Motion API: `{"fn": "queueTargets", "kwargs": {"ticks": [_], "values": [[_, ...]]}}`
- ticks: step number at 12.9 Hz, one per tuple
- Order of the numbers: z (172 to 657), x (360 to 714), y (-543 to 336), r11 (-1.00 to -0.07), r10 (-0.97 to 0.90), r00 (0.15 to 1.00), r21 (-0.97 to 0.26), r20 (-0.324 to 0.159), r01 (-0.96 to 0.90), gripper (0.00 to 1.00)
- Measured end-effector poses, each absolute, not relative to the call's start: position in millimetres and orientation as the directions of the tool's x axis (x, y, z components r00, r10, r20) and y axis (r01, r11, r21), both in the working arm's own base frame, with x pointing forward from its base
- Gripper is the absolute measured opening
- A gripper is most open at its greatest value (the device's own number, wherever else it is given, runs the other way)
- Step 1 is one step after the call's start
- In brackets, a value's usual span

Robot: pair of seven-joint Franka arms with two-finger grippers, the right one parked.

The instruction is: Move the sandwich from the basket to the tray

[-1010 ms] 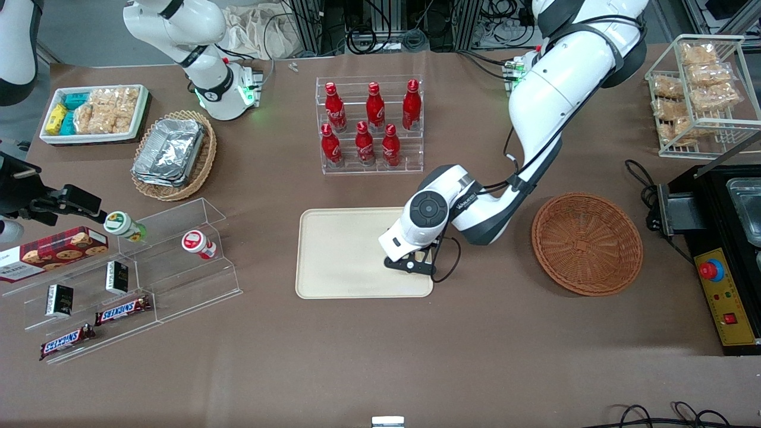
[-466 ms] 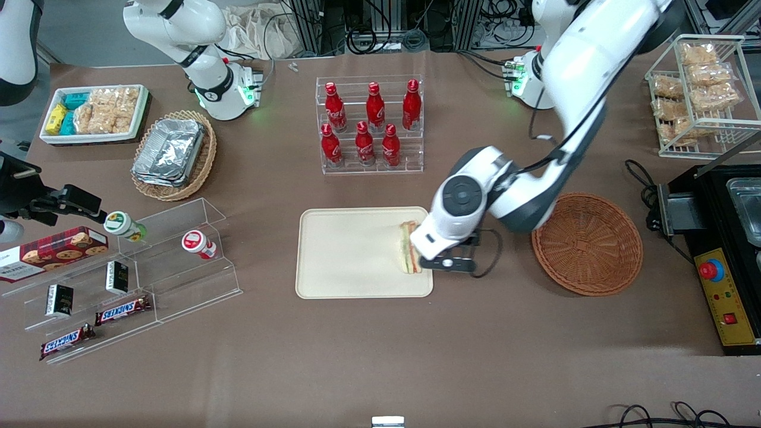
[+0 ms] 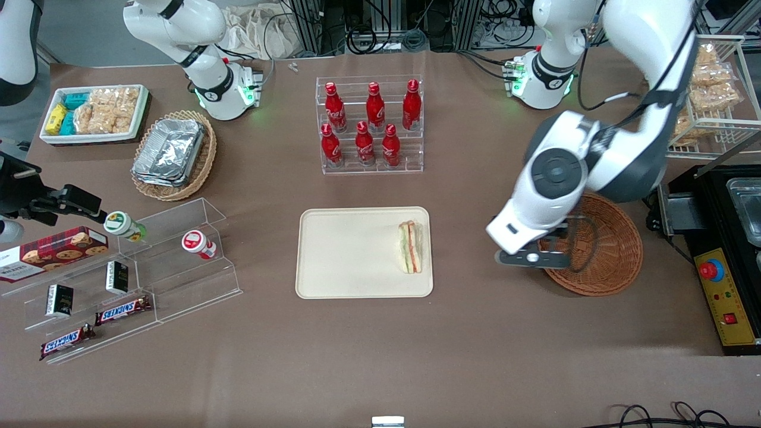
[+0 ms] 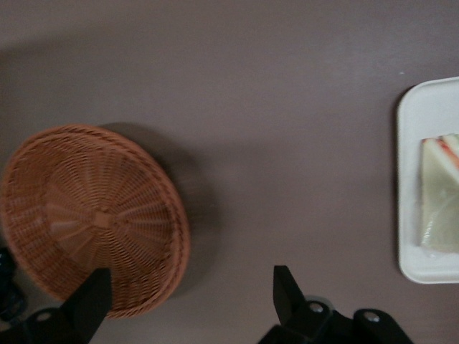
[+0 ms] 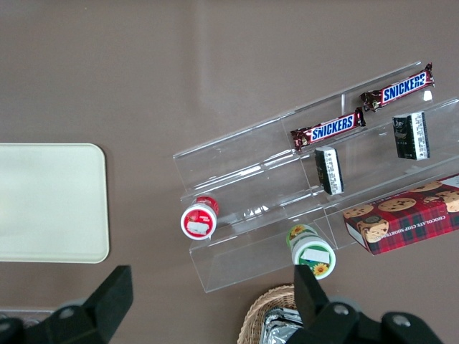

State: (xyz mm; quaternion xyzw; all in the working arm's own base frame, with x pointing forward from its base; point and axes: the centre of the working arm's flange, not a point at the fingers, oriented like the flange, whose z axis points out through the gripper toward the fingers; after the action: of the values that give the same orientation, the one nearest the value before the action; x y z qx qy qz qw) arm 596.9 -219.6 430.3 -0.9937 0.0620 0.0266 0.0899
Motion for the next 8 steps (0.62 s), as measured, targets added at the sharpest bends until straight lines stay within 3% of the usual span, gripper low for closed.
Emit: {"fn": "queueTargets", "kwargs": {"ticks": [4,8], "values": [[492.9,601.4,-147.5,-0.987,0.012,0.995,-0.162,-0.103,-0.005,1.00],[502.3,606.4,-121.3,-0.989,0.055,0.992,-0.143,-0.116,0.038,1.00]]}}
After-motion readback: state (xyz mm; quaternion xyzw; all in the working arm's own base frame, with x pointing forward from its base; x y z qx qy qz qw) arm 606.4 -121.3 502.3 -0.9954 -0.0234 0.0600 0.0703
